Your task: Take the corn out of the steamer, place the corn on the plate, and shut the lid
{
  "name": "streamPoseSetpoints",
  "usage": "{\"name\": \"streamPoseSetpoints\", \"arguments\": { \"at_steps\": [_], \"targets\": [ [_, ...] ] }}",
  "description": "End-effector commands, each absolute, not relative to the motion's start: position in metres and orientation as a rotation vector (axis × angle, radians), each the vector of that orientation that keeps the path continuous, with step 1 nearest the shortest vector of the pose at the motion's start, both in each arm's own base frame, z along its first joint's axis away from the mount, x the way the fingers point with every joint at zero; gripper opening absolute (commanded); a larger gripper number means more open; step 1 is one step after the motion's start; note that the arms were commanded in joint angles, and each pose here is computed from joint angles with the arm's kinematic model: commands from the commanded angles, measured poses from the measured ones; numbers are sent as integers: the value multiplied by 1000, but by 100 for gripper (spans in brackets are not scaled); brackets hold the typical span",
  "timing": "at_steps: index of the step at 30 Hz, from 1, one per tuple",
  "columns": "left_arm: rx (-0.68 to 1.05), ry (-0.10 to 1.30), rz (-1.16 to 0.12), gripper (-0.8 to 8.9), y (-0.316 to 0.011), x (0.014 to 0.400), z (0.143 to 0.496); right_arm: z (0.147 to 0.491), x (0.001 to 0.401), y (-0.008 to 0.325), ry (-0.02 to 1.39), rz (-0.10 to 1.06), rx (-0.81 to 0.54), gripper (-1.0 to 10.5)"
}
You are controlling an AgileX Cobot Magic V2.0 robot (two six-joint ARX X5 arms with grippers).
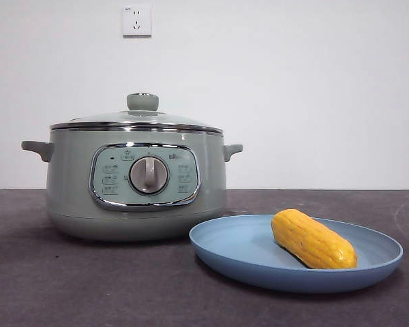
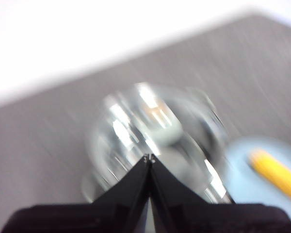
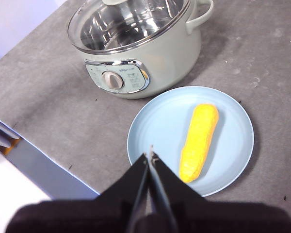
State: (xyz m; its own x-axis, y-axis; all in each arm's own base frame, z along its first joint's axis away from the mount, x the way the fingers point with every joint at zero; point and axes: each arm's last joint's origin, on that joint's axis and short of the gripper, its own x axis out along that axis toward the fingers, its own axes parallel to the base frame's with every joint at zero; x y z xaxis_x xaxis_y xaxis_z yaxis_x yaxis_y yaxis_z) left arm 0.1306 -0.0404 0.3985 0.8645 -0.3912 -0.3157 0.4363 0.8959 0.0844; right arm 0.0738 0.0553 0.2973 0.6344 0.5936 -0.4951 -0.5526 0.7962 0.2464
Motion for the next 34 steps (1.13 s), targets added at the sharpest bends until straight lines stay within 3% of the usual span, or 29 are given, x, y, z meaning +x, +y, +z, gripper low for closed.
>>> {"name": "streamPoseSetpoints", "arguments": {
  "at_steps": [1,5,9,19,27,34],
  "targets": [
    [185,135,-379,-4,-28,125,400,296,74,56,592,657,70,1],
    [185,-3,-258,-4,-14,115,376,296,74,56,592,657,70,1],
    [189,-55,-148,-4,-5,108,329,296,74,56,592,657,70,1],
    [156,69,-33,-4,2,101,213,296,74,56,592,657,70,1],
    [101,120,3,-4,3,99,163,296,74,56,592,657,70,1],
    [41,189,4,-4,3,96,146,296,74,56,594,657,69,1]
  ]
}}
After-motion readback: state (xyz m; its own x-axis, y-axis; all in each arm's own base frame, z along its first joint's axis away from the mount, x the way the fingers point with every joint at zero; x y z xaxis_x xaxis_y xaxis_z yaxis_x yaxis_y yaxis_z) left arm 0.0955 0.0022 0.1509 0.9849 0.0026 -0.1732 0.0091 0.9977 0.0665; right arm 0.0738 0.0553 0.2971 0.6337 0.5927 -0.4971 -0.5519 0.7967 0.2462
